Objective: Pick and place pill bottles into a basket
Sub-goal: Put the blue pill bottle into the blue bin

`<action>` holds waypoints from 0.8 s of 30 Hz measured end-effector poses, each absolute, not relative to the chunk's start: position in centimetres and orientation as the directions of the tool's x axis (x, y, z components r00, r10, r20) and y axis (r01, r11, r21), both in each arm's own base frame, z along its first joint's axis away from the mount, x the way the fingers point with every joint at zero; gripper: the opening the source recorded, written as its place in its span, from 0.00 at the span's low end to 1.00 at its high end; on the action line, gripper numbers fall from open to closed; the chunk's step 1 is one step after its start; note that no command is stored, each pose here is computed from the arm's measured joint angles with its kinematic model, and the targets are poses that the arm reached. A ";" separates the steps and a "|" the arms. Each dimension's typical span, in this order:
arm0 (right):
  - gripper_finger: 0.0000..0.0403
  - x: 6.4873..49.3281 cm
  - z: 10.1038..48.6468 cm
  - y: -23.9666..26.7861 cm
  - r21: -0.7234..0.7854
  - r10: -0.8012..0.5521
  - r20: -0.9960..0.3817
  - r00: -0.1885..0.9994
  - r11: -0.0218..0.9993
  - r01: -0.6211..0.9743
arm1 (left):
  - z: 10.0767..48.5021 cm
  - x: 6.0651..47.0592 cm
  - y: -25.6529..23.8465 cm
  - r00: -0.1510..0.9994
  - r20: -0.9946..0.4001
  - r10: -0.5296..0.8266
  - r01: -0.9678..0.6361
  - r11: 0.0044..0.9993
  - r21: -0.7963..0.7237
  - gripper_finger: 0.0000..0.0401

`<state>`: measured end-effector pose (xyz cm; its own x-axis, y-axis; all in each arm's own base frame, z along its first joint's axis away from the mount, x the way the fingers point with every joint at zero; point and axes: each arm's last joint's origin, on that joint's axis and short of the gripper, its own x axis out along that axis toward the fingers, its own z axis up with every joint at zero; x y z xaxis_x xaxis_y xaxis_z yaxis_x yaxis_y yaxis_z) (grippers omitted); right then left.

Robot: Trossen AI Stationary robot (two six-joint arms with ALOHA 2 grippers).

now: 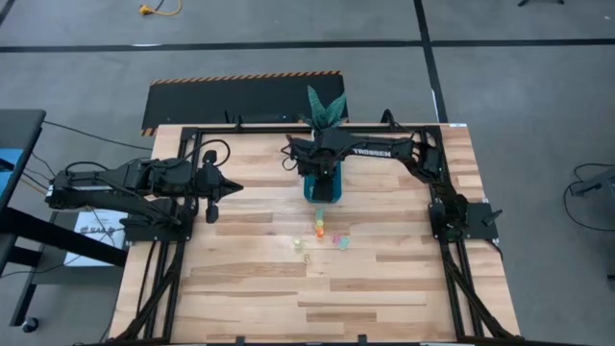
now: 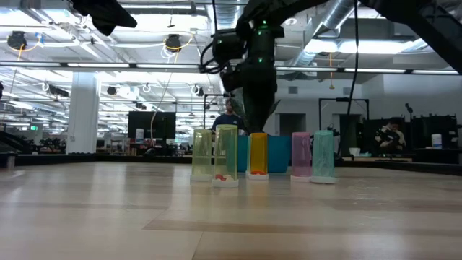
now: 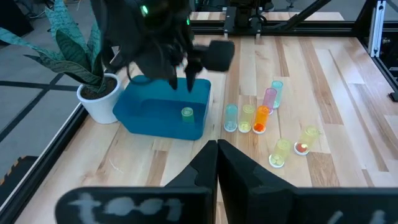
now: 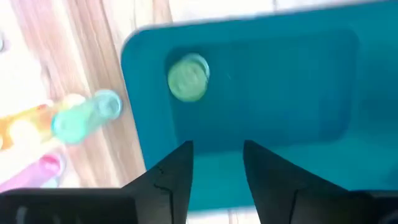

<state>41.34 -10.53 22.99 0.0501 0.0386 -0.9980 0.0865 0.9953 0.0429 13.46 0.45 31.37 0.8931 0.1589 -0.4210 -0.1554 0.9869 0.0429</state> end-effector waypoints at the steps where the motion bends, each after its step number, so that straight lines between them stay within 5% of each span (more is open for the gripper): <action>1: 0.33 41.2 23.6 -10.6 0.045 0.041 -0.998 0.038 0.994 0.097 | 31.4 13.5 0.4 0.893 -0.421 0.159 -0.155 0.987 0.043 0.00; 6: 0.33 39.8 26.6 -10.4 0.056 0.070 -0.995 -0.067 0.981 0.185 | 31.4 13.5 0.4 0.893 -0.421 0.159 -0.156 0.987 0.043 0.00; 24: 0.29 31.4 38.7 -1.9 0.048 -0.010 -0.970 0.245 0.972 0.228 | 31.4 13.5 0.4 0.896 -0.422 0.138 -0.145 0.989 0.016 0.00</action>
<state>31.41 -1.87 38.74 0.2446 -0.0095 -0.9696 0.2281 0.9725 0.0480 13.46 0.39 31.36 0.8958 0.1382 -0.4225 -0.1450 0.9893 0.0161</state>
